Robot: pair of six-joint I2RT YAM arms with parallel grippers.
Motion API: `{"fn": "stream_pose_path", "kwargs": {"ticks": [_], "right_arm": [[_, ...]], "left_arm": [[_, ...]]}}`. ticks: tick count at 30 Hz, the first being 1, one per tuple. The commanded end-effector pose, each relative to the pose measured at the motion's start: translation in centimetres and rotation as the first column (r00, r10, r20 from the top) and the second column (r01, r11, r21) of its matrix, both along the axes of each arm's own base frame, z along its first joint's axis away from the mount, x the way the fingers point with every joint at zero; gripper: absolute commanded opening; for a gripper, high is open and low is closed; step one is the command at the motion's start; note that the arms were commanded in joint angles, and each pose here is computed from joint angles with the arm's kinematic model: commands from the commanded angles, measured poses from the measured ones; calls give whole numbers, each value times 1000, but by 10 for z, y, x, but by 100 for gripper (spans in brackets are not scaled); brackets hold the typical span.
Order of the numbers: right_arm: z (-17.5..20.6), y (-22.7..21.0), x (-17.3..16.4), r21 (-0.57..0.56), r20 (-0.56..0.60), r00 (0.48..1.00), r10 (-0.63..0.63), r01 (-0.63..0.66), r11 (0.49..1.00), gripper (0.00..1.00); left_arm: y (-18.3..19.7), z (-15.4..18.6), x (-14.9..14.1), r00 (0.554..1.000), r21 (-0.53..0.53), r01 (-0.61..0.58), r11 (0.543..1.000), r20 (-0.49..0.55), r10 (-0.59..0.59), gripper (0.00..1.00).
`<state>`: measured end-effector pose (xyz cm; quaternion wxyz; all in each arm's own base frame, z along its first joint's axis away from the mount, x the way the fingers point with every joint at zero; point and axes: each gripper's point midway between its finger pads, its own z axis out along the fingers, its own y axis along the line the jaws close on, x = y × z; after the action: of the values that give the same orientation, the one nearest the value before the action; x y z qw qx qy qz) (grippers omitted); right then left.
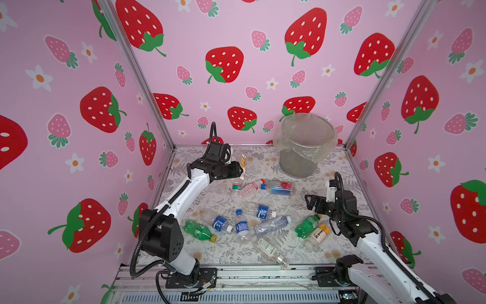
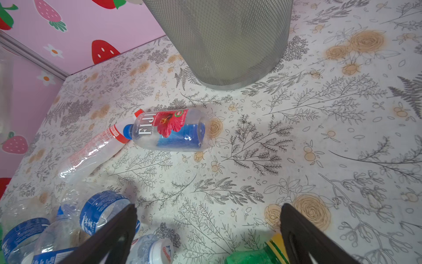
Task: Throw the plastic bottles in the bin
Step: Throw the plastic bottle into the trash bin.
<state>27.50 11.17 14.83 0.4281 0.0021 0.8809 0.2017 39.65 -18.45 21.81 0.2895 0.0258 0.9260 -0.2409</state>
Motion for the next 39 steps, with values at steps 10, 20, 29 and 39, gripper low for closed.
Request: {"fn": "stream_pose_path", "kwargs": {"ticks": [10, 20, 29, 39], "right_arm": [[-27, -1, 1, -43, -75, 997, -1, -2, 999, 100], [-31, -10, -5, -72, -75, 997, -25, 19, 997, 100], [-28, -9, -5, -63, -66, 998, -25, 21, 998, 100], [-29, -10, -4, -65, -68, 997, -31, 26, 998, 100]], "left_arm": [[-66, 94, -2, 936, -68, 157, 985, 327, -127, 51], [-107, 165, -6, 824, -145, 267, 953, 546, -148, 51], [-124, 157, -20, 787, -141, 284, 948, 600, -146, 51], [-136, 184, -11, 768, -160, 227, 961, 636, -76, 51]]}}
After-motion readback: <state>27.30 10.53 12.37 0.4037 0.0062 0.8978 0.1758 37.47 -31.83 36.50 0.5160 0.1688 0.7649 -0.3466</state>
